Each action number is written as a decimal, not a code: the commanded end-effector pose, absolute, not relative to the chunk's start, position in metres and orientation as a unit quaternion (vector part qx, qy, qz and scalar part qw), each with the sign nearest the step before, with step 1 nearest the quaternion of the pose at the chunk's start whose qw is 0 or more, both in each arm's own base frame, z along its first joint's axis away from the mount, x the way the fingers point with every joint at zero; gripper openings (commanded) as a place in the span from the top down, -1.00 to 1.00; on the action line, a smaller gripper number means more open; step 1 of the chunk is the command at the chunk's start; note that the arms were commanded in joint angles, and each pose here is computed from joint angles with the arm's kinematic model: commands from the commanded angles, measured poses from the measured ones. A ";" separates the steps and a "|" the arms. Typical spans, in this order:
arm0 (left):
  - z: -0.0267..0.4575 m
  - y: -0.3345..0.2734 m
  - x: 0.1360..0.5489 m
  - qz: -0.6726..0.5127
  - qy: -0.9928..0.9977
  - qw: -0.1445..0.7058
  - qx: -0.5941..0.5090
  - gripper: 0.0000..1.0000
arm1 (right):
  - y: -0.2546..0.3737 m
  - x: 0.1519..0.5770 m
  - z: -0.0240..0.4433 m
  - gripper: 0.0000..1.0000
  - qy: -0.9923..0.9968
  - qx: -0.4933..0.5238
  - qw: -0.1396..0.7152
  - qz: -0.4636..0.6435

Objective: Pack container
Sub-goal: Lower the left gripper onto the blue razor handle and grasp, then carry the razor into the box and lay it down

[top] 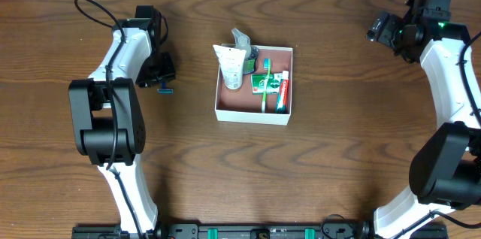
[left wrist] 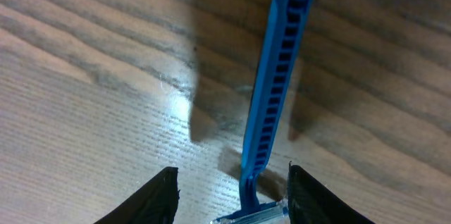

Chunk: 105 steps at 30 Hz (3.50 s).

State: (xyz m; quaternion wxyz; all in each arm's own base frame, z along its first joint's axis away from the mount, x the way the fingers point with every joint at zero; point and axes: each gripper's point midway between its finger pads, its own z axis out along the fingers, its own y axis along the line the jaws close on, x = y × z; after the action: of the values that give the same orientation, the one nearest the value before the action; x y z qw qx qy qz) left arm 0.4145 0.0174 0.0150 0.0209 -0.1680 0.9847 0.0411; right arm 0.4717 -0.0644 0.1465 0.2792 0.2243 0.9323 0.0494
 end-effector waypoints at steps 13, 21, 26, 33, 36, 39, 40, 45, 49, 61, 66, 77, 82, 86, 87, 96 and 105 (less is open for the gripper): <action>-0.009 0.017 0.403 0.041 0.986 0.009 -0.164 0.36 | -0.065 0.475 0.147 -0.98 0.930 0.230 0.281 0.048; -0.009 0.002 0.407 0.017 0.988 0.013 -0.155 0.56 | -0.065 0.475 0.147 -0.98 0.930 0.230 0.281 0.048; -0.009 0.001 0.407 0.017 0.987 0.012 -0.158 0.88 | -0.065 0.475 0.147 -0.98 0.930 0.230 0.281 0.048; -0.008 0.001 0.405 0.017 0.987 0.010 -0.158 0.88 | -0.065 0.475 0.147 -0.99 0.930 0.230 0.281 0.048; 0.000 0.001 0.409 0.016 0.987 0.017 -0.158 0.88 | -0.065 0.475 0.147 -0.99 0.930 0.230 0.281 0.048; 0.024 0.002 0.417 0.013 0.987 0.035 -0.159 0.88 | -0.065 0.475 0.147 -0.98 0.930 0.230 0.281 0.048; 0.035 0.002 0.421 0.011 0.986 0.045 -0.159 0.88 | -0.065 0.475 0.147 -0.99 0.930 0.230 0.281 0.048; 0.099 0.001 0.432 0.001 0.982 0.106 -0.155 0.88 | -0.065 0.475 0.147 -0.98 0.930 0.230 0.281 0.048; 0.155 -0.001 0.428 -0.011 0.974 0.165 -0.153 0.88 | -0.065 0.475 0.147 -0.99 0.930 0.230 0.281 0.048; 0.313 -0.077 0.372 -0.165 0.927 0.330 -0.061 0.88 | -0.065 0.475 0.147 -0.99 0.930 0.230 0.281 0.048; 0.332 -0.126 0.349 -0.209 0.918 0.337 0.007 0.88 | -0.065 0.475 0.147 -0.98 0.930 0.230 0.281 0.048; 0.284 -0.218 0.334 -0.224 0.934 0.257 0.107 0.88 | -0.065 0.475 0.147 -0.98 0.930 0.230 0.281 0.048; 0.233 -0.254 0.340 -0.211 0.948 0.199 0.132 0.88 | -0.065 0.475 0.147 -0.98 0.930 0.230 0.281 0.048; 0.202 -0.272 0.349 -0.209 0.955 0.172 0.119 0.88 | -0.065 0.475 0.147 -0.99 0.930 0.230 0.281 0.048; 0.194 -0.277 0.351 -0.207 0.956 0.167 0.121 0.88 | -0.065 0.475 0.147 -0.98 0.930 0.230 0.281 0.048; 0.163 -0.288 0.352 -0.195 0.963 0.138 0.127 0.41 | -0.065 0.475 0.147 -0.99 0.930 0.230 0.281 0.048; 0.164 -0.288 0.353 -0.196 0.962 0.140 0.127 -0.02 | -0.065 0.475 0.147 -0.98 0.930 0.230 0.281 0.048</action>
State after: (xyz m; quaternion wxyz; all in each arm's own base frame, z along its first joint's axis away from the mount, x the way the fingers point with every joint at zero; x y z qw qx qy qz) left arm 0.3512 -0.2863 0.1617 0.1384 0.1280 0.9631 -0.1921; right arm 0.4717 -0.0643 0.1464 0.2792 0.2243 0.9324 0.0496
